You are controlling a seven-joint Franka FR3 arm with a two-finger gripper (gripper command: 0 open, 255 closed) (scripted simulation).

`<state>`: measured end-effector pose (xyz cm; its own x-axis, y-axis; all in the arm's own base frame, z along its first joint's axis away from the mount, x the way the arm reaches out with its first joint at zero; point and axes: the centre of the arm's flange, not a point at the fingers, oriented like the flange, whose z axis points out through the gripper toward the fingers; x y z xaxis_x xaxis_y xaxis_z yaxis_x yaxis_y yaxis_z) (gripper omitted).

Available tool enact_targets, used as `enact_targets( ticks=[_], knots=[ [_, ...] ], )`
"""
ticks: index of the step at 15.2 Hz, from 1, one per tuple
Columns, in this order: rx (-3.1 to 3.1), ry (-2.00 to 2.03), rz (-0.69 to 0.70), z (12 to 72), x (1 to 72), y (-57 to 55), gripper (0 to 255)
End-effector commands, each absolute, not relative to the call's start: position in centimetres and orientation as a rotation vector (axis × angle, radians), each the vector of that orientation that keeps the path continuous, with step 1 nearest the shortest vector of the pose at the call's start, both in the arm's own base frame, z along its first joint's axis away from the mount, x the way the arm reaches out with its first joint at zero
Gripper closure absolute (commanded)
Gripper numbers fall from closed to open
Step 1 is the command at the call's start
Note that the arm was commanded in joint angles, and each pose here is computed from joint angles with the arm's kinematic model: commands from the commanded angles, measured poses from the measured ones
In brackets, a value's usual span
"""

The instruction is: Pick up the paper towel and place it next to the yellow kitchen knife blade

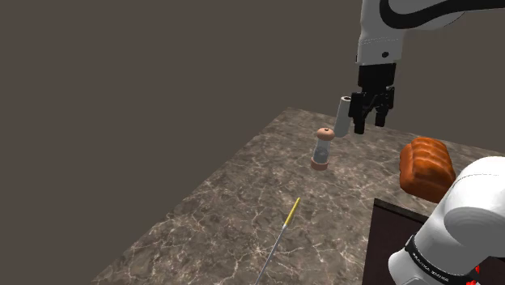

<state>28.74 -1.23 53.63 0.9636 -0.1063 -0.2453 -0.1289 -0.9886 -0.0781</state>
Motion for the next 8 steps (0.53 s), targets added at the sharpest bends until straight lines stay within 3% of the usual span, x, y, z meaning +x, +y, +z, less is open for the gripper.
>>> enact_targets(
  ticks=[1, 8],
  knots=[
    [-3.02, 0.181, 0.37, 53.6, 28.7, -1.2, 0],
    [-3.028, 0.141, 0.364, 51.9, 33.2, -9.0, 0]
  ],
)
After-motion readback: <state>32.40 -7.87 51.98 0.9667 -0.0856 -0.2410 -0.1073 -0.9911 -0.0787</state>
